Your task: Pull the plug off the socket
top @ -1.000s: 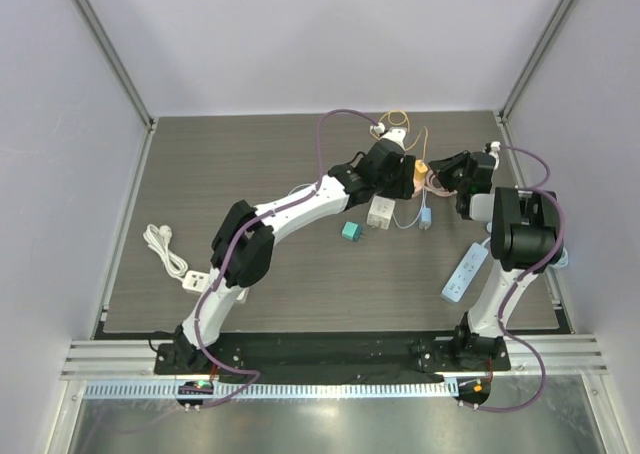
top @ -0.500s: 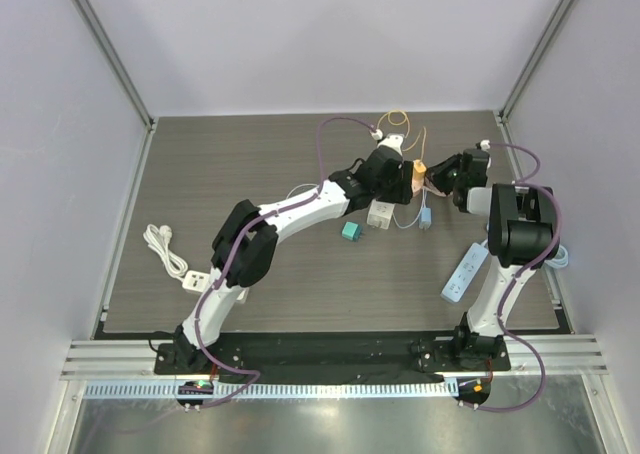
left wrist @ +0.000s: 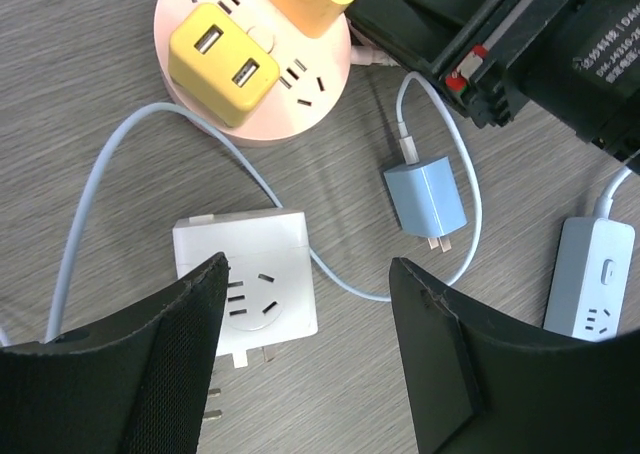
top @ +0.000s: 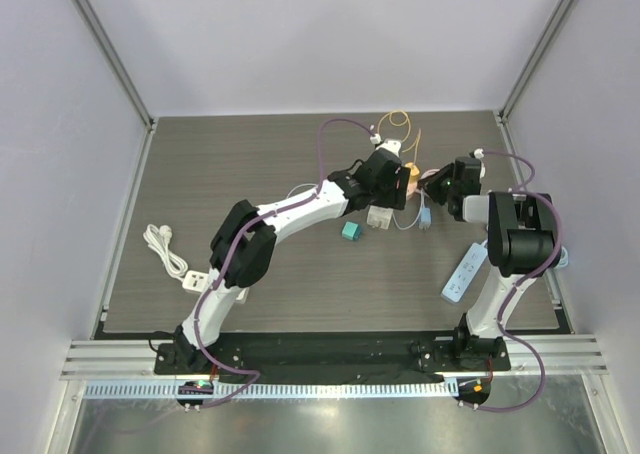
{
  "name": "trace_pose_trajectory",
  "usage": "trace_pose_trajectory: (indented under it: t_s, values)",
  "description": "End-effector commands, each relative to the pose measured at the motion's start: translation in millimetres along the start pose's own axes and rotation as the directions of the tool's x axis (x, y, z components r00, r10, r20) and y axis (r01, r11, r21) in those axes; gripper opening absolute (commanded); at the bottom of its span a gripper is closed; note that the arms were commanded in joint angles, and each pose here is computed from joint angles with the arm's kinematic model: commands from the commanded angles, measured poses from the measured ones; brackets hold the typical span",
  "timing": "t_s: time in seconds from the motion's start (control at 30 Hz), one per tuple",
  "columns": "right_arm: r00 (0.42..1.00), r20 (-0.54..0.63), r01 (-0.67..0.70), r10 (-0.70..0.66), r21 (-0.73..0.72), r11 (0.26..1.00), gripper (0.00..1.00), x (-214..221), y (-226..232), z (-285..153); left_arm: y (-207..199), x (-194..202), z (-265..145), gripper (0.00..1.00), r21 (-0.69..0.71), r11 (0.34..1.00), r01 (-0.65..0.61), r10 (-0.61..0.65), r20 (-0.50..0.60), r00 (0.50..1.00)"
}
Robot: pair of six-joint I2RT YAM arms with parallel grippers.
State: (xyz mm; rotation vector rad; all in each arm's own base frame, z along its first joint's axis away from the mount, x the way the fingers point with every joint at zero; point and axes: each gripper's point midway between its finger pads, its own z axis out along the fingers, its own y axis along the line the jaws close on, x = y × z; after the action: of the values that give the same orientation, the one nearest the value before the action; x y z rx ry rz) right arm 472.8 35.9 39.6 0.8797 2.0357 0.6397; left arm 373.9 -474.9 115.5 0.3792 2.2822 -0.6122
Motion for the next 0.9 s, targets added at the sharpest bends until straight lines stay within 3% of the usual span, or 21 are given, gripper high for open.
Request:
trace_pose_trajectory:
  t_s: [0.0,0.23,0.37,0.87]
  values:
    - [1.000,0.007,0.008,-0.008,-0.019,1.000,0.21,7.1,10.8,-12.7,-11.6,-40.0,-31.6,0.67,0.010,1.000,-0.014,0.013,0.084,0.996]
    - [0.998,-0.051,-0.023,0.021,-0.039,0.999,0.21,36.6,3.9,-22.4,-4.4,-52.6,-35.6,0.68,-0.017,1.000,-0.003,0.005,0.115,0.993]
    - [0.999,-0.027,-0.039,0.037,-0.076,0.996,0.21,34.5,9.6,-26.4,1.3,-60.2,-32.4,0.68,-0.027,1.000,0.007,-0.004,0.126,0.992]
    - [0.989,0.052,0.142,-0.135,-0.168,0.976,0.22,3.9,45.6,-31.6,26.3,-86.2,-4.1,0.66,-0.068,0.997,-0.030,0.040,0.161,0.986]
